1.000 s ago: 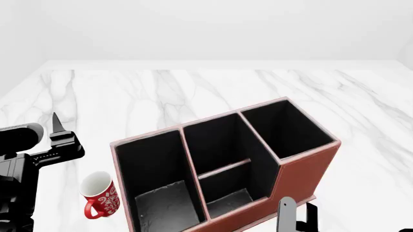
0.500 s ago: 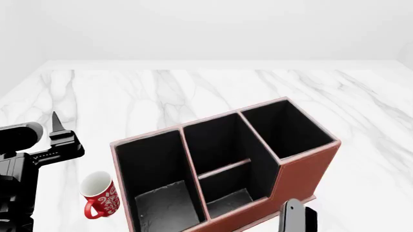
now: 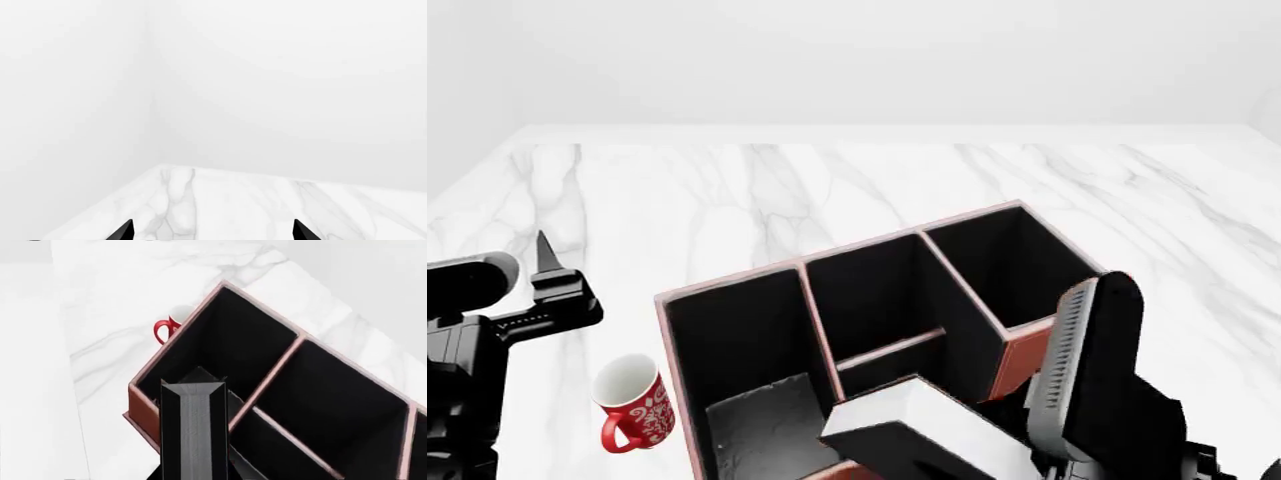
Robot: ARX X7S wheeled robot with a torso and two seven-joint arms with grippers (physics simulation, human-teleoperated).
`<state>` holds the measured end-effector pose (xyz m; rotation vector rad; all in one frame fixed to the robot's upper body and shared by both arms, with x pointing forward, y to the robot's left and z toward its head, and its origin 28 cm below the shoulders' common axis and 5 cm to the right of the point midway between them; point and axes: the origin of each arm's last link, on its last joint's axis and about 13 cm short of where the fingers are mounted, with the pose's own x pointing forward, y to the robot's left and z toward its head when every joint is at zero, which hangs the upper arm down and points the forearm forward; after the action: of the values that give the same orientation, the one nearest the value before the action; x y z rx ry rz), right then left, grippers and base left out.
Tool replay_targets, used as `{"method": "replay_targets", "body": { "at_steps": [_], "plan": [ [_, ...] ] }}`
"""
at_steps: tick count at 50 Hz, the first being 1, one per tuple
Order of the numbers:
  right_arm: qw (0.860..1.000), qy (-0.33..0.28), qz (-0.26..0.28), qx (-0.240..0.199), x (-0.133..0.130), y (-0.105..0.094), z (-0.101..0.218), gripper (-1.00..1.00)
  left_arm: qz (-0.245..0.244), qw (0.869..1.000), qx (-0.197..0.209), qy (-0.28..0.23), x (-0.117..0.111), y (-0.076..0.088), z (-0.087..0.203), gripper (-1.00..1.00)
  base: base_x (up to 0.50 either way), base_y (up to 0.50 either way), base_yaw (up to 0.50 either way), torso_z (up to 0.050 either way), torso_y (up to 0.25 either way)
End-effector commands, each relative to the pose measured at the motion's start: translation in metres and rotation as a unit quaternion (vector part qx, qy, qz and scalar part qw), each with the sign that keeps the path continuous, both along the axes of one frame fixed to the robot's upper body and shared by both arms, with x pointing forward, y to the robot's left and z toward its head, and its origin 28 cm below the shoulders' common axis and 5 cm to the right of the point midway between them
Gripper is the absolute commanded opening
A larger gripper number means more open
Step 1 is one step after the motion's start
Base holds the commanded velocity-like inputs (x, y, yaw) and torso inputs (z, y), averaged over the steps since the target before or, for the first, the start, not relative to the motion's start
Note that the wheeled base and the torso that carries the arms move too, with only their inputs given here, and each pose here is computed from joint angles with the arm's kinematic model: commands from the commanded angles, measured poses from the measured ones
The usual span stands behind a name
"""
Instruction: Pick up the book and place it in the left compartment of the caddy.
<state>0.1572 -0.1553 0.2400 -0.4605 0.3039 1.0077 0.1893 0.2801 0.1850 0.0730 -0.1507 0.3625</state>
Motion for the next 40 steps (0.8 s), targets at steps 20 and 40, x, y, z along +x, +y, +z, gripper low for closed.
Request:
{"method": "replay_targets", "body": {
  "at_steps": [20, 40],
  "plan": [
    [0.964, -0.089, -0.199, 0.152, 0.02, 0.064, 0.095, -1.0, -0.001, 1.0, 0.003, 0.003, 0.004, -0.001, 0.001, 1.0, 0.0, 0.0, 0.0, 0.0, 0.001],
    [0.955, 0.03, -0.261, 0.136, 0.04, 0.09, 0.093, -1.0, -0.001, 1.0, 0.005, 0.004, 0.004, -0.001, 0.001, 1.0, 0.0, 0.0, 0.0, 0.0, 0.001]
  ]
}}
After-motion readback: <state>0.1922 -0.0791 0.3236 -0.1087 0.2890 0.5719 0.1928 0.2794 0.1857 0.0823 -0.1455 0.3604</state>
